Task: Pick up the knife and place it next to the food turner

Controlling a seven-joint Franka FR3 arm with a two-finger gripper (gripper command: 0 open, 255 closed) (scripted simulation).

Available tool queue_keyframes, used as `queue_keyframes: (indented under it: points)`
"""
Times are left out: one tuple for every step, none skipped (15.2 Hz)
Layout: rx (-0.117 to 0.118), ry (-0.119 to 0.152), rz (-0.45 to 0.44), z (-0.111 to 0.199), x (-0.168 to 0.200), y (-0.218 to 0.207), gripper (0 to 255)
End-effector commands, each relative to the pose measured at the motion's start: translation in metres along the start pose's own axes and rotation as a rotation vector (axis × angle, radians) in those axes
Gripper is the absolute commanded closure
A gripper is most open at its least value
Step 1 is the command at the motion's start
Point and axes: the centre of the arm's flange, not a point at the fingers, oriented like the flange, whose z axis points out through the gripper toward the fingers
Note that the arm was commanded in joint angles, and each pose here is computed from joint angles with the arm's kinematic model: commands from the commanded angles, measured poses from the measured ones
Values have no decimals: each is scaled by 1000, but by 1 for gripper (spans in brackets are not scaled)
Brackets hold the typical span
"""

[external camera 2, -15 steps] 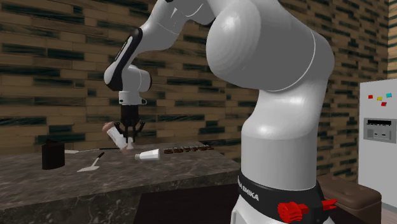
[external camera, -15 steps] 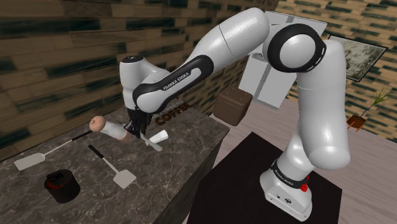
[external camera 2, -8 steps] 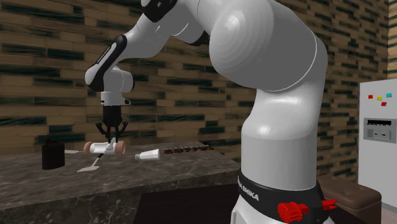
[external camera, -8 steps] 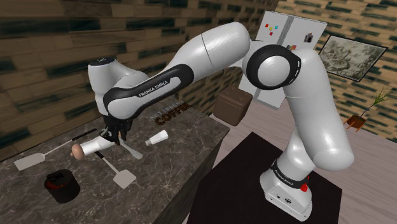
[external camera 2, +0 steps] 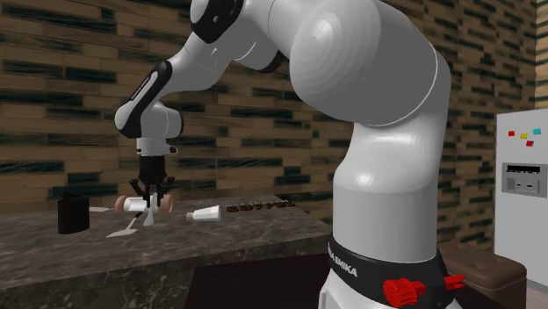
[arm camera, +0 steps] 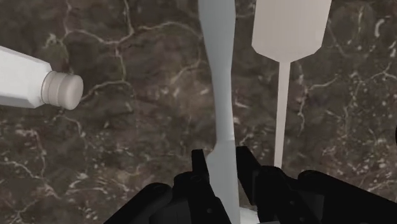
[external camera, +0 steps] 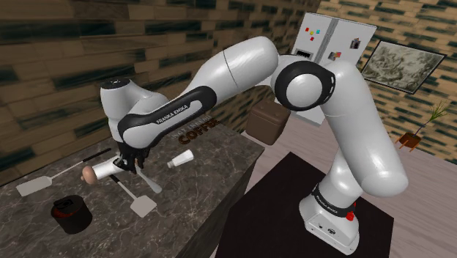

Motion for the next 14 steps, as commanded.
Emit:
queue_keyframes:
  points:
    - [0, -1, 0, 13, 0, -1, 255]
    - [0, -1, 0, 18, 0, -1, 255]
    - [0, -1, 0, 23, 0, -1, 255]
    - [0, -1, 0, 29, 0, -1, 255]
    - [0, -1, 0, 38, 0, -1, 255]
    - [0, -1, 0, 38, 0, -1, 255]
    - [0, -1, 0, 38, 0, -1, 255]
    - [0, -1, 0, 38, 0, -1, 255]
    - [0, -1, 0, 38, 0, -1, 255]
    - [0, -1, 0, 38, 0, -1, 255]
    - [0, -1, 0, 38, 0, -1, 255]
    - [0, -1, 0, 38, 0, -1, 255]
    - [0, -1, 0, 38, 0, -1, 255]
    - [0, -1, 0, 36, -1, -2, 0]
